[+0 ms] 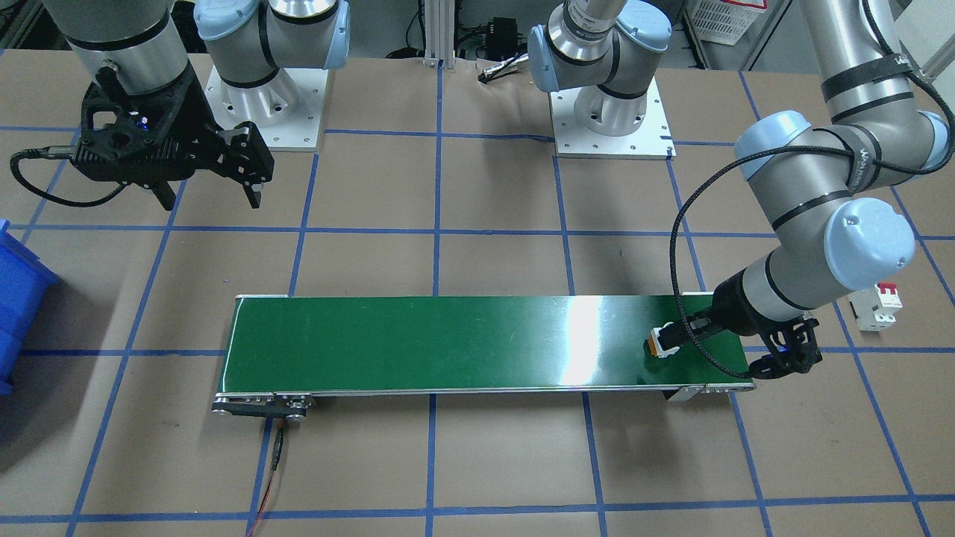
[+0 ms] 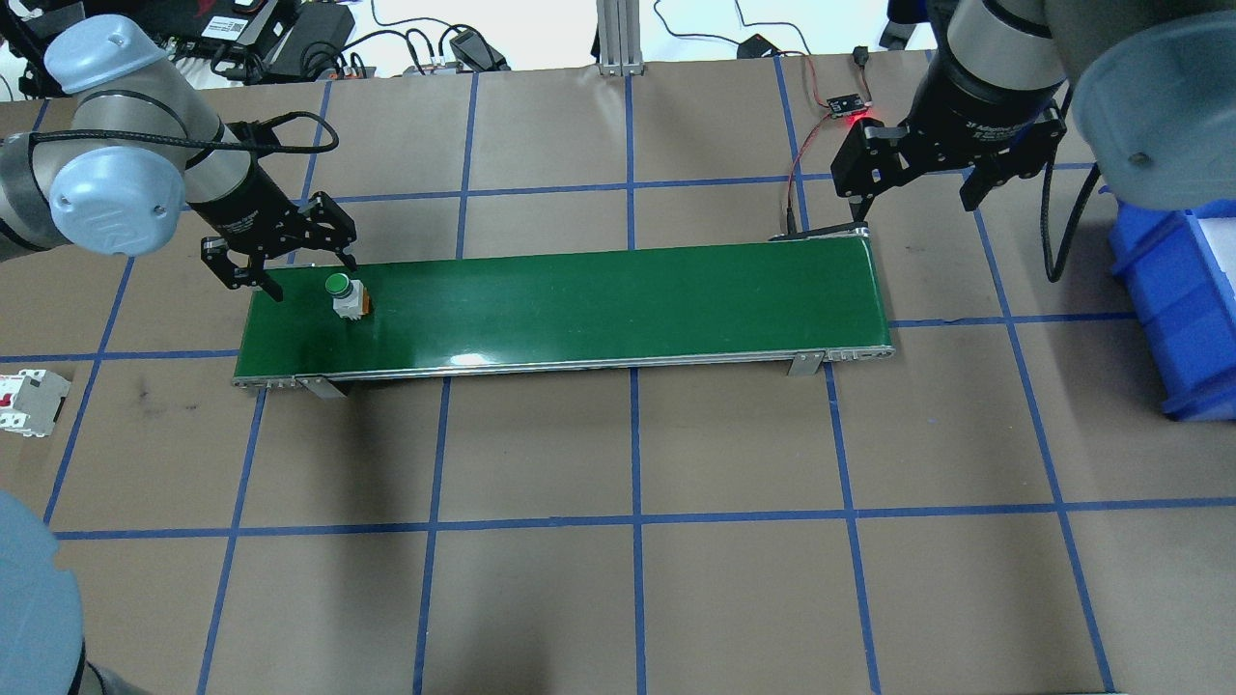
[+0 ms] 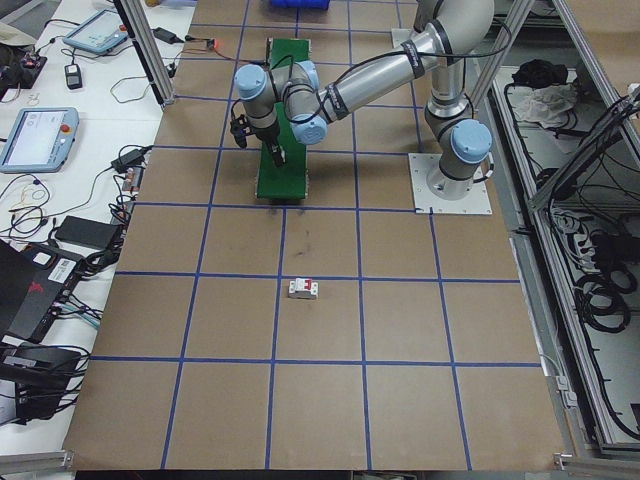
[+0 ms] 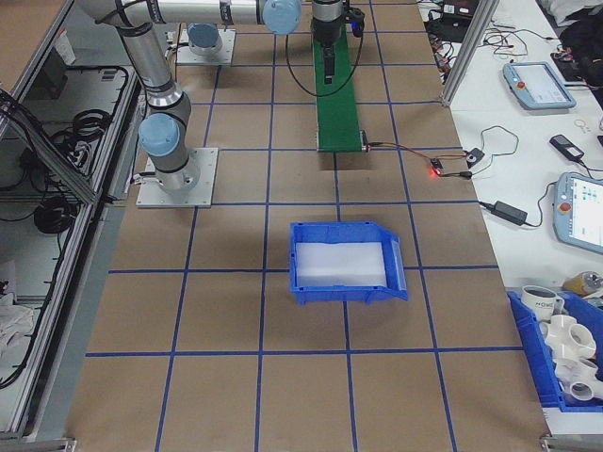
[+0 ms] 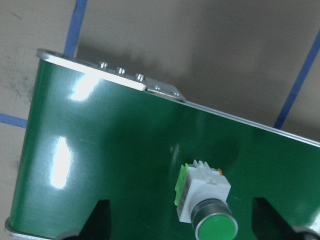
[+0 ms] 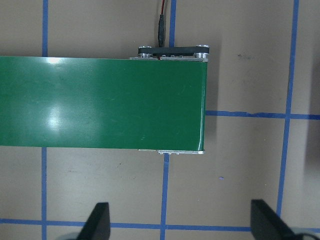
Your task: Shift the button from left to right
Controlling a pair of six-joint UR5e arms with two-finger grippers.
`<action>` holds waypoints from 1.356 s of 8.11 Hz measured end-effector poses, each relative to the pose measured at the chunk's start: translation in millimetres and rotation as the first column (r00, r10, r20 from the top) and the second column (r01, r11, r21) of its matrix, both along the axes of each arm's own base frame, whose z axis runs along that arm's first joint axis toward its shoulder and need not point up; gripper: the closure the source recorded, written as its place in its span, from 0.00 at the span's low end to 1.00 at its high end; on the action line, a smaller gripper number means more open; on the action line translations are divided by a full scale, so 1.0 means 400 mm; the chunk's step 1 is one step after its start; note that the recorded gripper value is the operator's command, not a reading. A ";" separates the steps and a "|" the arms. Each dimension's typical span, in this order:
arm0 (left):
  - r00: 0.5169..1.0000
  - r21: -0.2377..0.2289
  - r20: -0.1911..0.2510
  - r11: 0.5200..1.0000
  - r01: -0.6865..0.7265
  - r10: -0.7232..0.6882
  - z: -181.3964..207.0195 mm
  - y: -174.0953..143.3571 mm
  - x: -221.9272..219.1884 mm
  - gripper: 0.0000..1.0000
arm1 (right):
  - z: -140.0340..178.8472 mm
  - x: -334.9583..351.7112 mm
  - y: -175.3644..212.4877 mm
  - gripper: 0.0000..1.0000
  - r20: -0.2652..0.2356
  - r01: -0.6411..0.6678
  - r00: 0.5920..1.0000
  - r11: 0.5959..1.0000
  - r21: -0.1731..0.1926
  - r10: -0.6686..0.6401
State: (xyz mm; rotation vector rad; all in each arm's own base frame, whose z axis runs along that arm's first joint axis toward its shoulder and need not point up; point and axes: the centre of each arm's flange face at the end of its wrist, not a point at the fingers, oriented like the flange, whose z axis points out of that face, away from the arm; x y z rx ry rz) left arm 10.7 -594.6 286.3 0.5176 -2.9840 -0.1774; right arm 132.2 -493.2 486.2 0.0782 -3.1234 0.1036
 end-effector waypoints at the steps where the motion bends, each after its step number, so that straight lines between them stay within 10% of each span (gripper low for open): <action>1: 1.000 -0.004 0.002 1.000 0.005 -0.005 0.014 0.002 -0.014 0.00 | 0.000 0.000 0.000 0.00 0.000 0.000 1.000 1.000 -0.001 0.000; 7: 0.993 -0.147 0.045 0.982 0.116 -0.110 0.498 -0.008 -0.181 0.00 | -0.036 0.003 -0.024 0.00 0.003 0.002 1.000 1.000 0.019 -0.002; 11: 0.984 -0.245 0.072 0.954 0.174 -0.161 0.603 0.031 -0.248 0.00 | -0.088 0.003 -0.108 0.00 0.004 0.000 1.000 0.999 -0.051 0.000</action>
